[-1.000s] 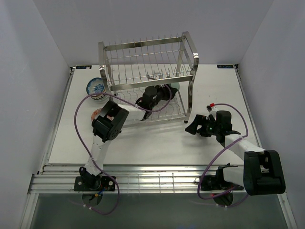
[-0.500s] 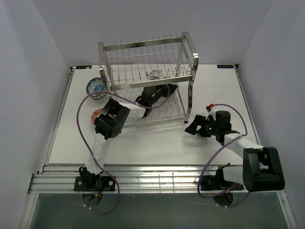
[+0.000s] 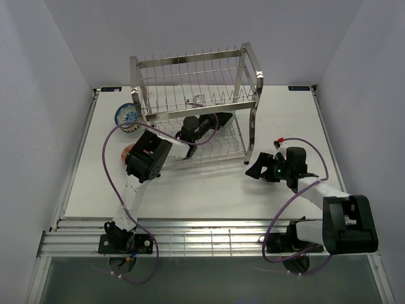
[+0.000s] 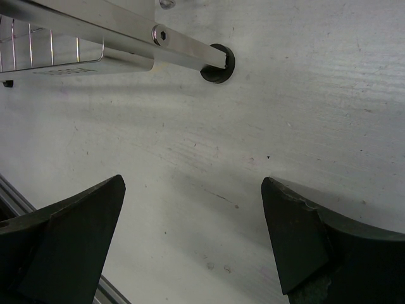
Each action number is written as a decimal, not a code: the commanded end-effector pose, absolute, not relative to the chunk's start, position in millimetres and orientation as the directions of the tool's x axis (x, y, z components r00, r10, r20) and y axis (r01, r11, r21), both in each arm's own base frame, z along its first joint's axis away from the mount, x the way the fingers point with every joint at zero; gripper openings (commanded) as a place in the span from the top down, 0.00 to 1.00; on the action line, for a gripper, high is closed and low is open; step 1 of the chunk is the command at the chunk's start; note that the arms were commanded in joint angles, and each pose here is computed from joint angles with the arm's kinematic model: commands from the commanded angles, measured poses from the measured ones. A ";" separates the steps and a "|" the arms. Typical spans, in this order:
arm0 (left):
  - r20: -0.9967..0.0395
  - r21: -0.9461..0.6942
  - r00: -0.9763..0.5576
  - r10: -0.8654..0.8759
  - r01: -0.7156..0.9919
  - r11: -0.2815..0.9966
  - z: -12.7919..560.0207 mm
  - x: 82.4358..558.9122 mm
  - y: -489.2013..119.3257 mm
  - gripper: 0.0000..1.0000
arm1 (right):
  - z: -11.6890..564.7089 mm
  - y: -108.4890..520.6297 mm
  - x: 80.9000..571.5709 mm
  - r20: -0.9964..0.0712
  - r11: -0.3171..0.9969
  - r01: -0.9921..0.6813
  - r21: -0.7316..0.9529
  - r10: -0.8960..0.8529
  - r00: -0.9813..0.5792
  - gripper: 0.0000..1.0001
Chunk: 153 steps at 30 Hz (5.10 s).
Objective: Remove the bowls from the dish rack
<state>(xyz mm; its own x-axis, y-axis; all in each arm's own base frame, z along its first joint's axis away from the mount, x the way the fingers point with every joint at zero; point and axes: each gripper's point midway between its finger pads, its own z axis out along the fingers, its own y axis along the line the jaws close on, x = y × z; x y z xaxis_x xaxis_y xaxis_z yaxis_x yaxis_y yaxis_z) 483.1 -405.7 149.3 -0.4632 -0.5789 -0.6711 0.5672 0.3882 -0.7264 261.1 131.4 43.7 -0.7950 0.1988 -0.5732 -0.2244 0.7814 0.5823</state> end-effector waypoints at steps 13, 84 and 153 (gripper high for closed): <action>-0.657 -0.675 -0.474 -0.587 0.716 0.178 216.6 449.2 -411.2 1.00 | 54.9 132.9 272.1 -0.618 0.781 -0.267 0.565 0.186 -0.764 0.06; -0.813 -0.560 -0.567 -0.133 0.698 0.447 247.4 161.7 -261.3 1.00 | 59.0 138.3 265.9 -0.634 0.773 -0.303 0.558 0.162 -0.756 0.08; -0.673 -0.459 -0.616 -0.411 -0.089 0.884 187.0 363.3 -23.2 1.00 | 65.4 141.0 270.9 -0.643 0.764 -0.314 0.564 0.167 -0.748 0.10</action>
